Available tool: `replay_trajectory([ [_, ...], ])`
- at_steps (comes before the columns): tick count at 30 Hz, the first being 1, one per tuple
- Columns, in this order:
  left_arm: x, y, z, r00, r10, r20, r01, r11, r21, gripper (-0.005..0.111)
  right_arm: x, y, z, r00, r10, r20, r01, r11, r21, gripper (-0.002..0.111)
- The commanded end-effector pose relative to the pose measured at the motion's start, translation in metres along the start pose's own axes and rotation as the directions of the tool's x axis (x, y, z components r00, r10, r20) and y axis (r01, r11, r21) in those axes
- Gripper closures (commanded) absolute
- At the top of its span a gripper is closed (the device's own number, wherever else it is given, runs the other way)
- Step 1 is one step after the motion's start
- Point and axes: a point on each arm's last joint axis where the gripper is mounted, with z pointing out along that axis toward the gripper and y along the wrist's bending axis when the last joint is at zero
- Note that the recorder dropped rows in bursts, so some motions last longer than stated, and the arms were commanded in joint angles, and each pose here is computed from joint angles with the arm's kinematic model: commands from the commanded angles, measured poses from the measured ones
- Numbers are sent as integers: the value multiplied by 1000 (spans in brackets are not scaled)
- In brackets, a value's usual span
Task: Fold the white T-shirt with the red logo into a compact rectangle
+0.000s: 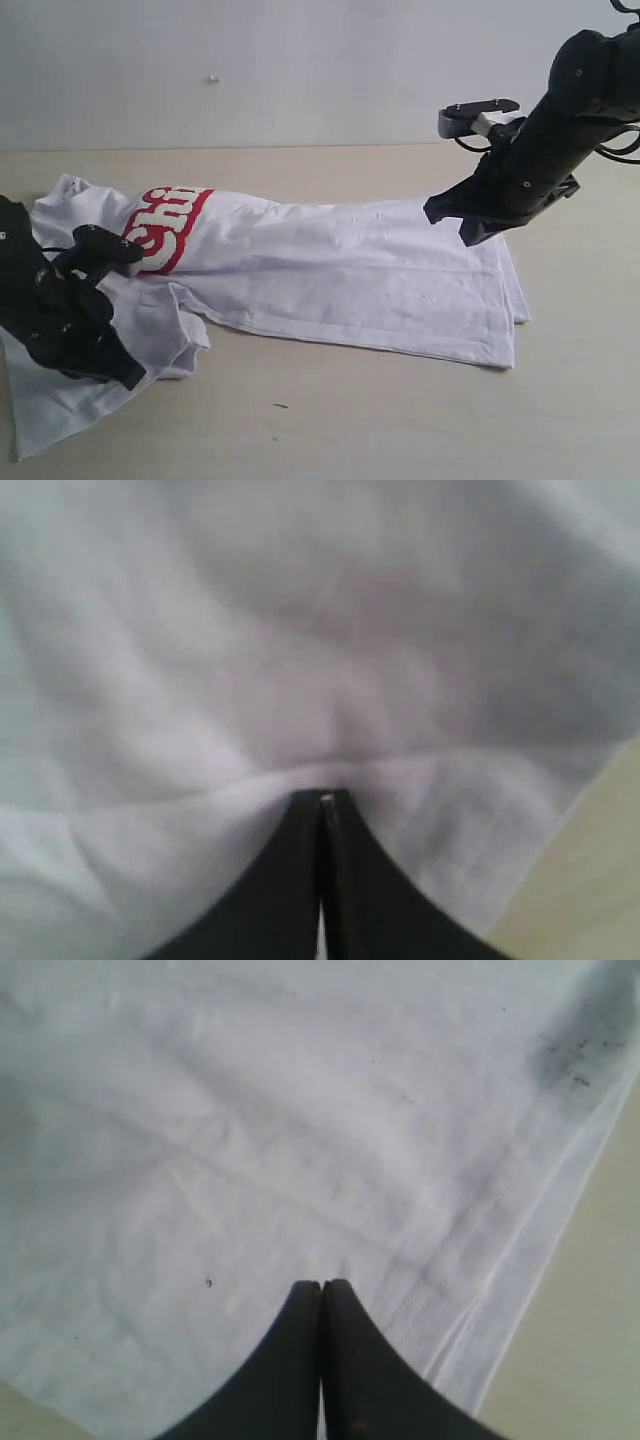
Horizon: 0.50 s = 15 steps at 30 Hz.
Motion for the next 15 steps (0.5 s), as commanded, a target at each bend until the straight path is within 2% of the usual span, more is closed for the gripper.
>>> replay_trajectory([
  [1, 22, -7, 28, 973, 10, -229, 9, 997, 81, 107, -3, 1, -4, 999, -10, 34, 10, 1000, 1, 108],
  [4, 35, -12, 29, 927, 29, -373, 24, 990, 138, 107, -4, 1, -4, 999, -10, 44, 10, 1000, 4, 108],
  [8, 44, -23, 18, 880, 79, -468, 11, 982, 187, 107, -4, 1, -4, 999, -10, 47, 10, 1000, 5, 108],
  [11, 49, -33, 7, 863, 130, -489, -27, 977, 214, 107, -4, 1, -4, 999, -10, 47, 10, 1000, 5, 108],
  [15, 47, -34, -6, 886, 142, -442, -56, 978, 202, 107, -4, 5, -4, 999, -2, 52, 5, 999, -45, 108],
])
